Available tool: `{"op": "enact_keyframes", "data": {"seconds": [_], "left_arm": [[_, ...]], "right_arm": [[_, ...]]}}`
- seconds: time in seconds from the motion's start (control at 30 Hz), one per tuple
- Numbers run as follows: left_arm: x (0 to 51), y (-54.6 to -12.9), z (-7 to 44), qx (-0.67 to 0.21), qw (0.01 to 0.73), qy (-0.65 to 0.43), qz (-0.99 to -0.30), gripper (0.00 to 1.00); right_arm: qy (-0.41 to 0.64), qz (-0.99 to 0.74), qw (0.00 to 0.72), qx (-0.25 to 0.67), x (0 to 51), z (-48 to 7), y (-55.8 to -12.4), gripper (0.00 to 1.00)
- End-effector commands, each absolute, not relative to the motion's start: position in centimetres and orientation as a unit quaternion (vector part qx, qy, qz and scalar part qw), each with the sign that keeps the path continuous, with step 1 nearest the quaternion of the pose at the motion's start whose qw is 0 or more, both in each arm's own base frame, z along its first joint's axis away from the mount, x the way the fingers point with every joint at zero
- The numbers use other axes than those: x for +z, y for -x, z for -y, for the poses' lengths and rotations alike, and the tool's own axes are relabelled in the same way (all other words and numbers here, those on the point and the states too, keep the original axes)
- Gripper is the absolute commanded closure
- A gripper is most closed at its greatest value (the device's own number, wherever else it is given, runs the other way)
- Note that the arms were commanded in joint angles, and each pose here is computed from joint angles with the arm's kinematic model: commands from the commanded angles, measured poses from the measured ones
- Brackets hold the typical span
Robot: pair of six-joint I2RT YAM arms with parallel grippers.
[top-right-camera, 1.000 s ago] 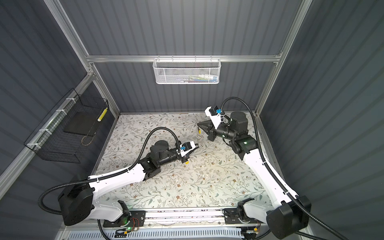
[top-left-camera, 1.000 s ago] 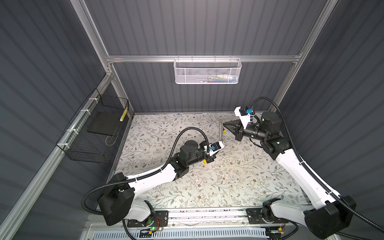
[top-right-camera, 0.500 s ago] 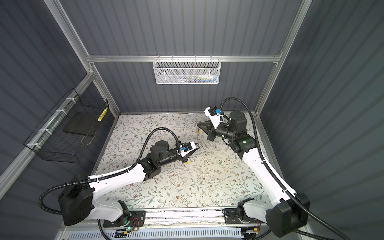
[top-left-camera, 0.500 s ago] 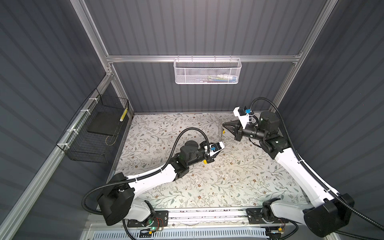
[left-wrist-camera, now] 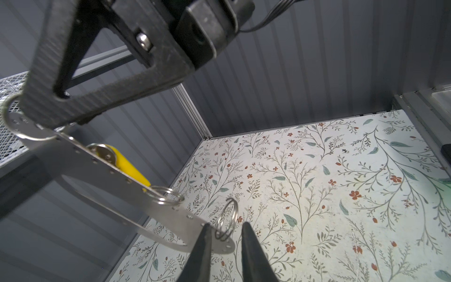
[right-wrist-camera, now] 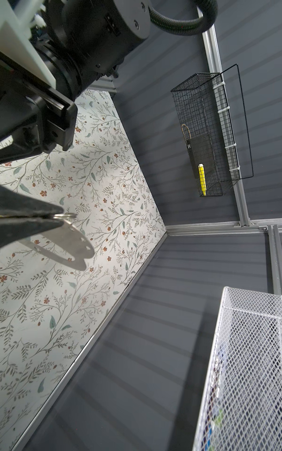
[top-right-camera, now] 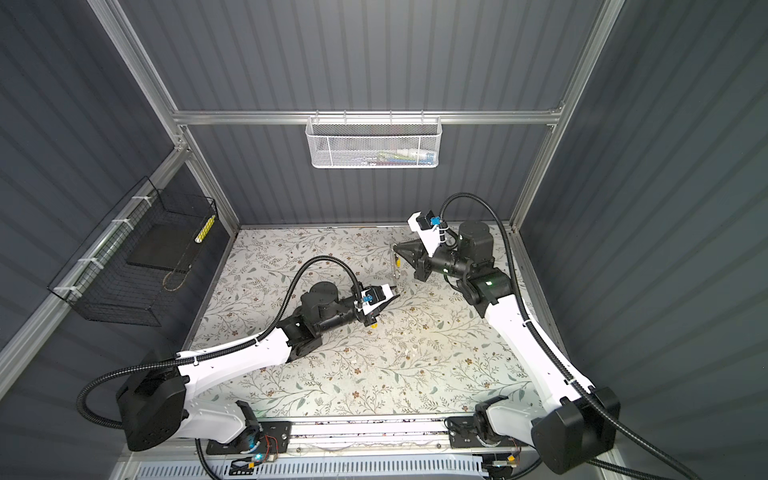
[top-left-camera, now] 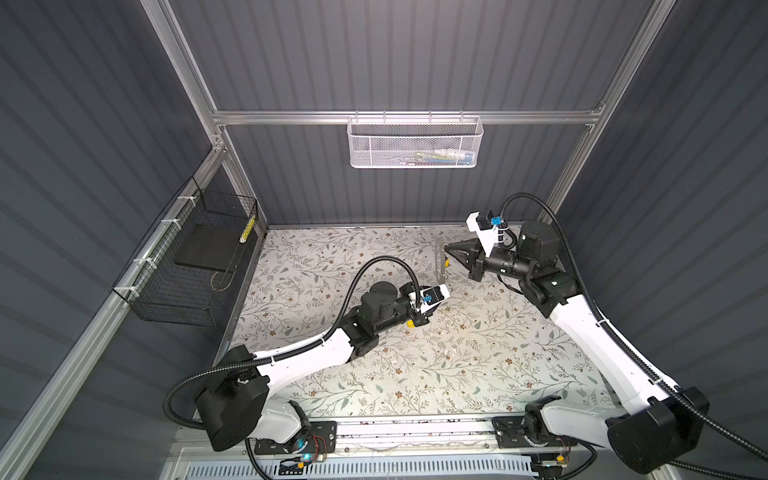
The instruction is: Put the keys on the keyring
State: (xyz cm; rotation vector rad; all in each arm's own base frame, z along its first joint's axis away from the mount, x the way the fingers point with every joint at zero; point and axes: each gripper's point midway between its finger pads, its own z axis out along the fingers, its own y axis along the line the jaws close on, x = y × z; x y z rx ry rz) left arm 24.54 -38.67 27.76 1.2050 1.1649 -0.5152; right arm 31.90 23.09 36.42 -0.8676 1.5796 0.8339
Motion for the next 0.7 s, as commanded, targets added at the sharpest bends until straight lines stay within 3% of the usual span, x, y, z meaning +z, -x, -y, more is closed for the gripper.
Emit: {"op": "enact_keyframes", "data": {"seconds": [0.0,0.67], "left_arm": [[29.05,-24.46,39.00,-0.220,0.656,-0.525,-0.494,0.77],[29.17,-24.54,39.06,-0.210,0.665,-0.524,-0.488,0.83]], "right_arm": [[0.377,-0.650,0.557,0.353,37.77,-23.45,-31.66,1.00],[0.381,-0.651,0.553,0.354,37.52,-23.80,-31.51,1.00]]}}
